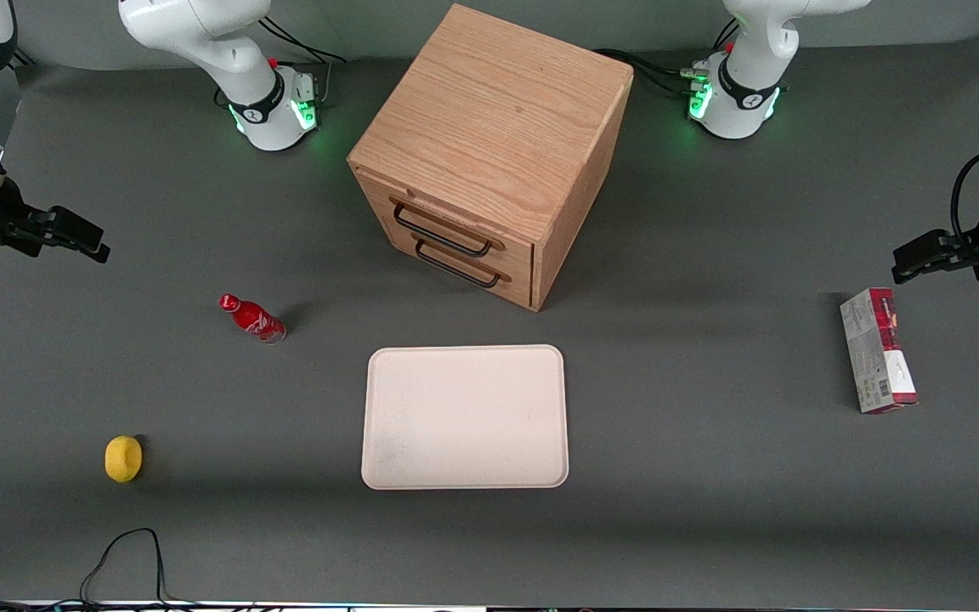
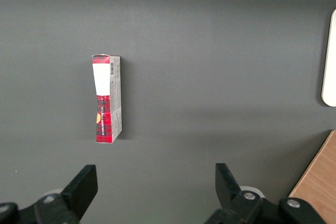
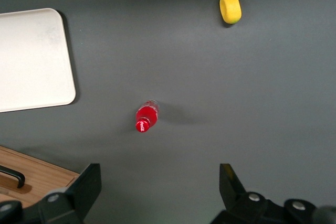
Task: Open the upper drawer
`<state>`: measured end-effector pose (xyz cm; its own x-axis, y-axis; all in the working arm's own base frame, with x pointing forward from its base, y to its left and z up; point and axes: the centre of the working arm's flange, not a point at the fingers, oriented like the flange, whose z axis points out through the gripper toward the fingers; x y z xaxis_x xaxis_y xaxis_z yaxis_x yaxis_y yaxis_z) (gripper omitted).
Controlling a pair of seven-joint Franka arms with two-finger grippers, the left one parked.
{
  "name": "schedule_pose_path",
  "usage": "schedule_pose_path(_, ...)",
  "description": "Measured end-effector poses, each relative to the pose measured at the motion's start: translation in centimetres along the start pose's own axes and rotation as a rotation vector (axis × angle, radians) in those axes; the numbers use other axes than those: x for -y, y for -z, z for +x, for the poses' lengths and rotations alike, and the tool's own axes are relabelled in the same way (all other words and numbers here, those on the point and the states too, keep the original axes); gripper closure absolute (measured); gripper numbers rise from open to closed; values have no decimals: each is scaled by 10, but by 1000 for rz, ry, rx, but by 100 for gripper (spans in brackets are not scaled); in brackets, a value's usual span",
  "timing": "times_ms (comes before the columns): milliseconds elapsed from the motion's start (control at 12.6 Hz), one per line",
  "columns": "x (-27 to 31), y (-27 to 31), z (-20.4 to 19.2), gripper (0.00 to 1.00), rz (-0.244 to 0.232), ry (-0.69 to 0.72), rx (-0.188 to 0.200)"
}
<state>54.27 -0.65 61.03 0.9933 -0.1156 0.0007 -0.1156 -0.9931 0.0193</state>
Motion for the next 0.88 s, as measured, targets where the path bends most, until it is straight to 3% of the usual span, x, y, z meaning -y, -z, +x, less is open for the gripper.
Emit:
schedule_pose_path(239, -1, 1, 0, 0, -3, 3, 1)
schedule_pose_path(398, 12, -1, 3, 0, 33, 17, 9)
schedule_pose_path(557, 64, 2, 4, 0, 98, 91, 8)
schedule_pose_path(875, 222, 0, -20, 0, 109, 367, 10)
